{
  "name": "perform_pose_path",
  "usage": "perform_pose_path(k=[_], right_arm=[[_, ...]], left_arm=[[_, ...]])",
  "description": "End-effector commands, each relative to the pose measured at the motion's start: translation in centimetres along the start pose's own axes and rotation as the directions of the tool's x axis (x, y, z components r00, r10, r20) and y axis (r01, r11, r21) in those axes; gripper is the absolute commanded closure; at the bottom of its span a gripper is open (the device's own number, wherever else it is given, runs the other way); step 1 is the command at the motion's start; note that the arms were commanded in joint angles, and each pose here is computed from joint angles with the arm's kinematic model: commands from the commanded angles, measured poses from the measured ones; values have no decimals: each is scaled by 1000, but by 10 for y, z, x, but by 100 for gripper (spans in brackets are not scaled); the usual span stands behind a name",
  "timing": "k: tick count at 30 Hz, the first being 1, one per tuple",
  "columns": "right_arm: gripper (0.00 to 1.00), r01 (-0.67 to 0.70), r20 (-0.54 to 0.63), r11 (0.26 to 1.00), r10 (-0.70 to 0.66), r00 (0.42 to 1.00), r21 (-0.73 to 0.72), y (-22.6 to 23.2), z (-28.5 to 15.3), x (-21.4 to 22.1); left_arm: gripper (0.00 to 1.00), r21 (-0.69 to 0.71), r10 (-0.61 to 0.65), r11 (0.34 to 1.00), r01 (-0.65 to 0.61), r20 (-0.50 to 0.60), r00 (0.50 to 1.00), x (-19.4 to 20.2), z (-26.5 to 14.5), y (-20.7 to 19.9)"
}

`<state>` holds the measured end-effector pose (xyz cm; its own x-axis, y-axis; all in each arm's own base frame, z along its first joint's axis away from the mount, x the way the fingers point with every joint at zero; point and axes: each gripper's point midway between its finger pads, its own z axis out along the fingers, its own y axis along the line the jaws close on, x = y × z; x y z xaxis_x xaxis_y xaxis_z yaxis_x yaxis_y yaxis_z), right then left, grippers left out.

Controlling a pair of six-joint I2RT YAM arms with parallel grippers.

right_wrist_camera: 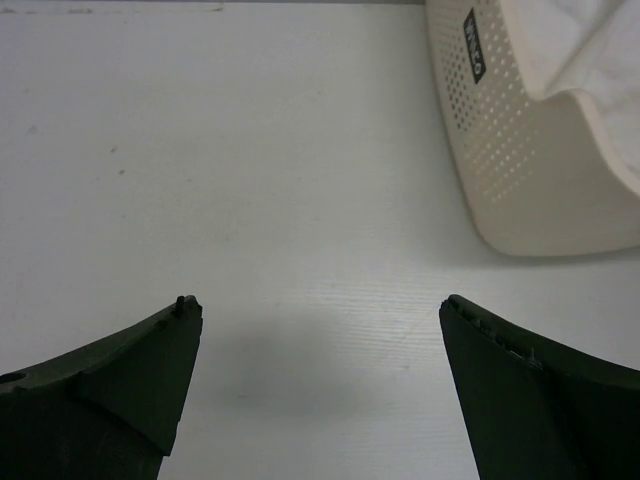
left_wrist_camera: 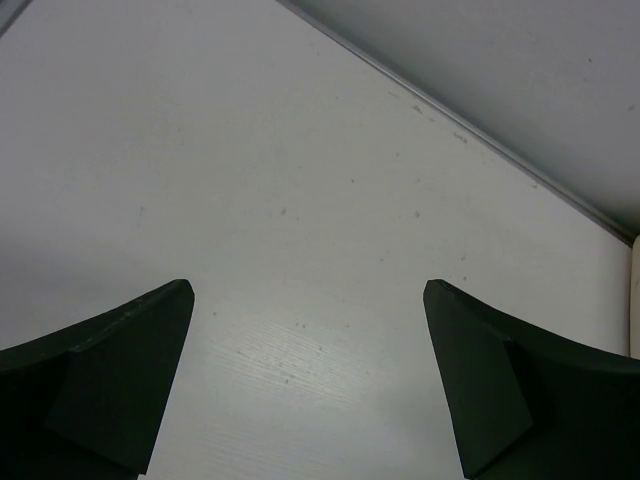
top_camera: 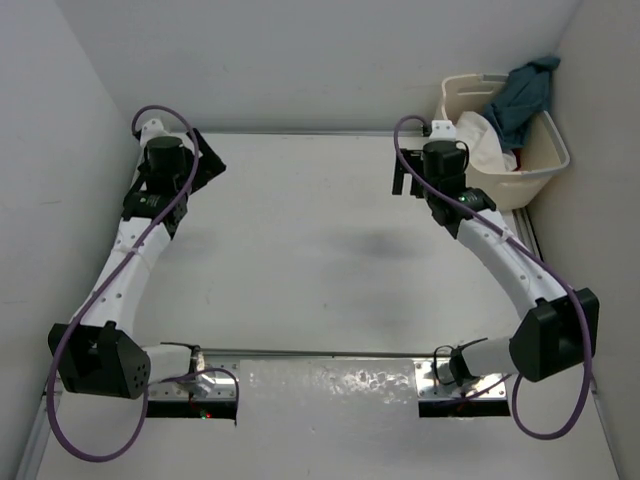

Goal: Fold and stack the t-shirts
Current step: Grab crumpled tshirt from bin with the right arm

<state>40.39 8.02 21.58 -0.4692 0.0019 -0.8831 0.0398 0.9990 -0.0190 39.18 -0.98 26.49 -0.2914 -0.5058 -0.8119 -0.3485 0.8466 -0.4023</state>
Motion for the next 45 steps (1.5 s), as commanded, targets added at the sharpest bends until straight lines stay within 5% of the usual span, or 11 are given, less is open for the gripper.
perform_pose_path(k=[1, 4, 6, 7, 14, 21, 35, 38, 39, 43, 45], right_arm=[[1, 79, 67, 995, -84, 994, 67, -13, -3, -32], [1, 12, 133, 974, -43, 990, 225, -47, -6, -77], [1, -28, 16, 952, 24, 1000, 305, -86, 20, -70], [1, -98, 72, 946, 79, 994, 309, -94, 22, -101], [1, -119, 82, 861, 90, 993, 495, -150, 83, -138], [4, -261, 130, 799, 227, 965, 542, -223, 144, -114], [13, -247, -2, 847, 281, 960, 472, -233, 238, -34], [25, -254, -16, 824, 304, 953, 506, -239, 241, -19], [39, -259, -15, 820, 309, 951, 511, -240, 240, -18], [64, -274, 11, 828, 308, 951, 489, -237, 229, -33], [89, -289, 60, 826, 299, 952, 484, -238, 216, -54]], left_arm=[[0, -12, 26, 1000, -25, 56, 998, -24, 2, -3], [0, -11, 39, 999, -38, 52, 998, -26, 6, -5], [0, -8, 42, 999, -42, 48, 998, -28, 9, -8], [0, -2, 42, 999, -42, 45, 998, -28, 9, -10], [0, 3, 51, 999, -51, 41, 998, -32, 13, -14], [0, 2, 43, 999, -43, 29, 999, -28, 19, -15], [0, -52, 76, 996, -78, -41, 996, -9, 47, -6], [0, -48, 82, 995, -84, -50, 995, -7, 49, -7], [0, -47, 83, 995, -85, -49, 995, -8, 49, -7], [0, -31, 84, 996, -86, -51, 995, -8, 49, -11], [0, -22, 82, 996, -83, -51, 995, -8, 48, -12]])
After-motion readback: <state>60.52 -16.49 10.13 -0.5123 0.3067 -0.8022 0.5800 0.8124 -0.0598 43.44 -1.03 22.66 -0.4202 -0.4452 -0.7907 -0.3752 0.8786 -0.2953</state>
